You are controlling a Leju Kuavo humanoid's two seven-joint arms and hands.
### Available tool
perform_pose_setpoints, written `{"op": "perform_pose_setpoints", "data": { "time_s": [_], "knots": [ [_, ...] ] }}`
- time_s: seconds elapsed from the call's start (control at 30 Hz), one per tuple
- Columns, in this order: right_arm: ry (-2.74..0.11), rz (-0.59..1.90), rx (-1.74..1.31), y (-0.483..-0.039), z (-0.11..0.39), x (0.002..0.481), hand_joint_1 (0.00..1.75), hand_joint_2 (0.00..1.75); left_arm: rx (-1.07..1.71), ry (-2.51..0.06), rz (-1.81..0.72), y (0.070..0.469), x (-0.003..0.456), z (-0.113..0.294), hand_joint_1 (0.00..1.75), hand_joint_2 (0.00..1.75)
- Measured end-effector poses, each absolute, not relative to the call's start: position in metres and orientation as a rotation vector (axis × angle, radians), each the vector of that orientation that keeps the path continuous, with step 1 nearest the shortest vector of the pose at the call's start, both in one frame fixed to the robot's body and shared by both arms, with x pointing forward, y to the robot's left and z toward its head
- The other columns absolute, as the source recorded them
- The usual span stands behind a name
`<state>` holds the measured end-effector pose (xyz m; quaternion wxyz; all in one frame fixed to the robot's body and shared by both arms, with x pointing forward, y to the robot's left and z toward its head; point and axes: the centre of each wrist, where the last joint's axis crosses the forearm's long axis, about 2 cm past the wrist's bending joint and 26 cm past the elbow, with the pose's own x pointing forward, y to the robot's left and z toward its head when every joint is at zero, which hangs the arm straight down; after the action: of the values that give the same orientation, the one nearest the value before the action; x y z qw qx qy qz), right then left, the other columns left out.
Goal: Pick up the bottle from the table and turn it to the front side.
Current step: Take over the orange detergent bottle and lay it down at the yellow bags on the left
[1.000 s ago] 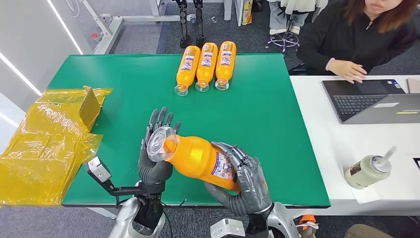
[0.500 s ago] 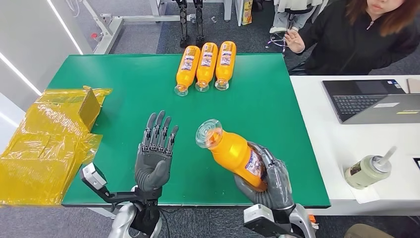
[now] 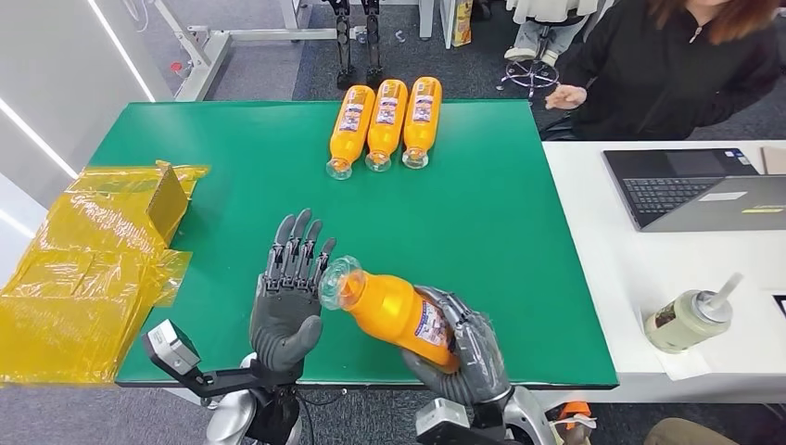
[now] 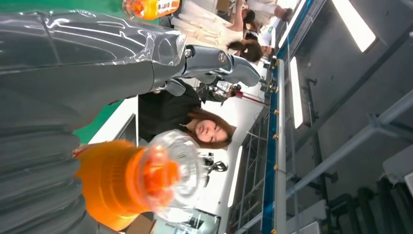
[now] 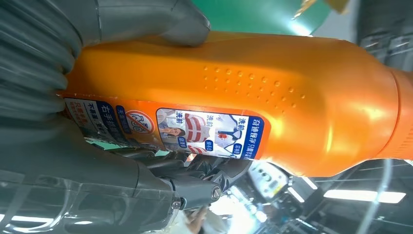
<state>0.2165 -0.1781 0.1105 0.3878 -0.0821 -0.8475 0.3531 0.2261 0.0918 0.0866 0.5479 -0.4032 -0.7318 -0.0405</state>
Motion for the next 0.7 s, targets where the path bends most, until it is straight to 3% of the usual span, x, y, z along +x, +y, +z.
{"op": "perform_pose_setpoints", "data": {
  "time_s": [0.43,0.5,0.57,0.63,0.7],
  "knots": [
    [-2.211,0.942,-0.083,-0.121,0.142,0.219,1.75,1.75,-0.99,-1.693,-0.109,0.081,0.225,0.084,0.0,1.75],
    [-2.21,0.947,-0.066,-0.119,0.142,0.218,1.75,1.75,-0.991,-1.693,-0.106,0.081,0.227,0.083,0.76,1.75],
    [-2.208,0.947,-0.05,-0.118,0.142,0.217,1.75,1.75,-0.991,-1.697,-0.104,0.08,0.228,0.083,1.63,1.75],
    [-2.204,0.945,-0.035,-0.117,0.142,0.218,1.75,1.75,-0.99,-1.702,-0.103,0.08,0.23,0.084,1.75,1.75],
    [-2.202,0.945,-0.024,-0.115,0.144,0.22,1.75,1.75,-0.989,-1.708,-0.103,0.08,0.231,0.085,1.75,1.75]
  ]
}}
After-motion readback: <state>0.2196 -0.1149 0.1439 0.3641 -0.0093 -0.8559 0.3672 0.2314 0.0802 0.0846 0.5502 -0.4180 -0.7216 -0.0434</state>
